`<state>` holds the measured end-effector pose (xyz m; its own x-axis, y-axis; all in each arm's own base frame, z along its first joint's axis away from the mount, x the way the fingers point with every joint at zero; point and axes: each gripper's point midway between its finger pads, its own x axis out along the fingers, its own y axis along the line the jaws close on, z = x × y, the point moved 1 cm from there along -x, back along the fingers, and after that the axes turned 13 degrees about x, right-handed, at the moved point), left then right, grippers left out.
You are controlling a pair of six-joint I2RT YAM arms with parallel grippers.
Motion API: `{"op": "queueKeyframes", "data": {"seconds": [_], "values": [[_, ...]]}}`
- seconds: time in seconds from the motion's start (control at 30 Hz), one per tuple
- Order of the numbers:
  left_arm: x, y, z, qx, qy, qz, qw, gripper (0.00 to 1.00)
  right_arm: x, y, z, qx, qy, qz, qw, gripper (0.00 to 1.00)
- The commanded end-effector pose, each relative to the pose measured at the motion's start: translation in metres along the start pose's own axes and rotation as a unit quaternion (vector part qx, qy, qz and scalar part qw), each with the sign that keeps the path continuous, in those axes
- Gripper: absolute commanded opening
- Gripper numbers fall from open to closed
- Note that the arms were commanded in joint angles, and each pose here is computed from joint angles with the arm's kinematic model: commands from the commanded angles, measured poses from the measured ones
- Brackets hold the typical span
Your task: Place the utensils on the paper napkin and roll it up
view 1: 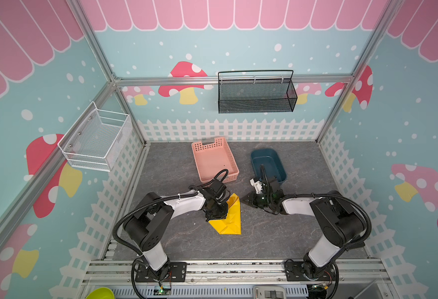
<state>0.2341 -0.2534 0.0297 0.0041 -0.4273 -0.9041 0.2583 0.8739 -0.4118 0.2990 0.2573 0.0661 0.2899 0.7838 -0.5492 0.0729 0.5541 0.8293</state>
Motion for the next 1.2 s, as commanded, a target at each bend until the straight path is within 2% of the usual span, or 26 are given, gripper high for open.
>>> {"op": "queueKeyframes", "data": {"seconds": [0.0, 0.23, 0.37, 0.63, 0.9, 1.03, 1.17], "values": [[0.002, 0.002, 0.003, 0.006, -0.001, 0.011, 1.0, 0.05, -0.004, 0.001, -0.014, -0.001, 0.02, 0.005, 1.0, 0.14], [0.002, 0.002, 0.003, 0.007, -0.001, 0.011, 1.0, 0.05, 0.003, 0.024, -0.052, -0.009, 0.087, 0.072, 0.994, 0.09], [0.003, 0.002, 0.003, 0.007, 0.0, 0.011, 1.0, 0.05, 0.007, 0.019, -0.072, 0.002, 0.113, 0.083, 0.99, 0.07], [0.003, 0.002, 0.003, 0.009, 0.002, 0.009, 1.0, 0.05, 0.011, -0.013, -0.087, 0.022, 0.128, 0.05, 0.99, 0.07], [0.002, 0.002, 0.002, 0.008, 0.001, 0.01, 1.0, 0.05, 0.009, -0.059, -0.086, 0.026, 0.104, -0.068, 0.992, 0.03], [0.002, 0.002, 0.002, 0.008, 0.001, 0.009, 1.0, 0.05, 0.003, -0.047, -0.08, 0.012, 0.093, -0.065, 0.993, 0.03], [0.001, 0.0, 0.003, 0.01, -0.001, 0.007, 1.0, 0.05, -0.003, -0.017, -0.075, -0.009, 0.087, -0.02, 0.996, 0.03]]}}
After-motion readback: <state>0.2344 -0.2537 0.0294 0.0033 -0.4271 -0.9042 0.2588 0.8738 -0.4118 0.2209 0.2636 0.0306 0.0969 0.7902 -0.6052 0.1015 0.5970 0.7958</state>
